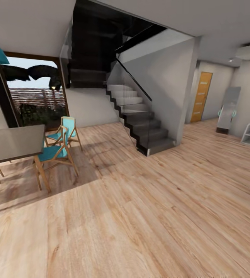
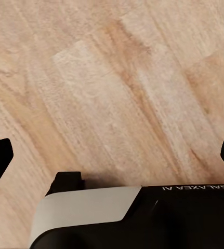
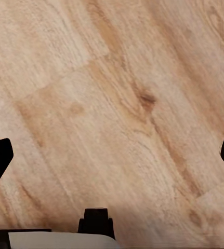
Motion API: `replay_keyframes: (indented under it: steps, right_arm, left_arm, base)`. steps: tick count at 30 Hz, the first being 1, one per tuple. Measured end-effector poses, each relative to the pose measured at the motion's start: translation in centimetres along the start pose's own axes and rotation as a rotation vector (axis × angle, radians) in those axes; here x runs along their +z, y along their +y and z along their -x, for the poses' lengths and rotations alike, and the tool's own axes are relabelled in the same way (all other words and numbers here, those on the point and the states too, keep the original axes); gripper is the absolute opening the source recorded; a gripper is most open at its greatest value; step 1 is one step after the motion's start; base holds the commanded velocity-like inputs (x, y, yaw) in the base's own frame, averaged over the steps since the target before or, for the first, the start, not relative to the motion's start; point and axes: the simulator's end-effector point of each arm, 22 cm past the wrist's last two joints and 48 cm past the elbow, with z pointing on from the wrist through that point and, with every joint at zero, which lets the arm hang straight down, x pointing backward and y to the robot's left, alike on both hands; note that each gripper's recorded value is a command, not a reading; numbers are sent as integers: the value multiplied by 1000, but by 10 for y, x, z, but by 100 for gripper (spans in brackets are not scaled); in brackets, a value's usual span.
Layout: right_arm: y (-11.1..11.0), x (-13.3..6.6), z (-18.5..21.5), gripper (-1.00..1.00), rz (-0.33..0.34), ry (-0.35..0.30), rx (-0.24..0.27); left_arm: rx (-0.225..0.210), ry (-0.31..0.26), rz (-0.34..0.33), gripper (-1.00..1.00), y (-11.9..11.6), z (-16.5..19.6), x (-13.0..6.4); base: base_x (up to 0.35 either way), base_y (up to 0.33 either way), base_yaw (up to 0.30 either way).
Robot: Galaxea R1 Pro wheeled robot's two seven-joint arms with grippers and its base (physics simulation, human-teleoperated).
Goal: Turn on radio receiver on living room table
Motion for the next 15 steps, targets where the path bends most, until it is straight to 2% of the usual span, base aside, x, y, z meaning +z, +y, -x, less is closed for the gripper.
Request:
replay_keyframes:
  steps: [15]
  right_arm:
    - [0, 0, 0, 100, 0, 0, 0]
  left_arm:
    - [0, -1, -1, 100, -1, 1, 0]
  base:
    - [0, 0, -278]
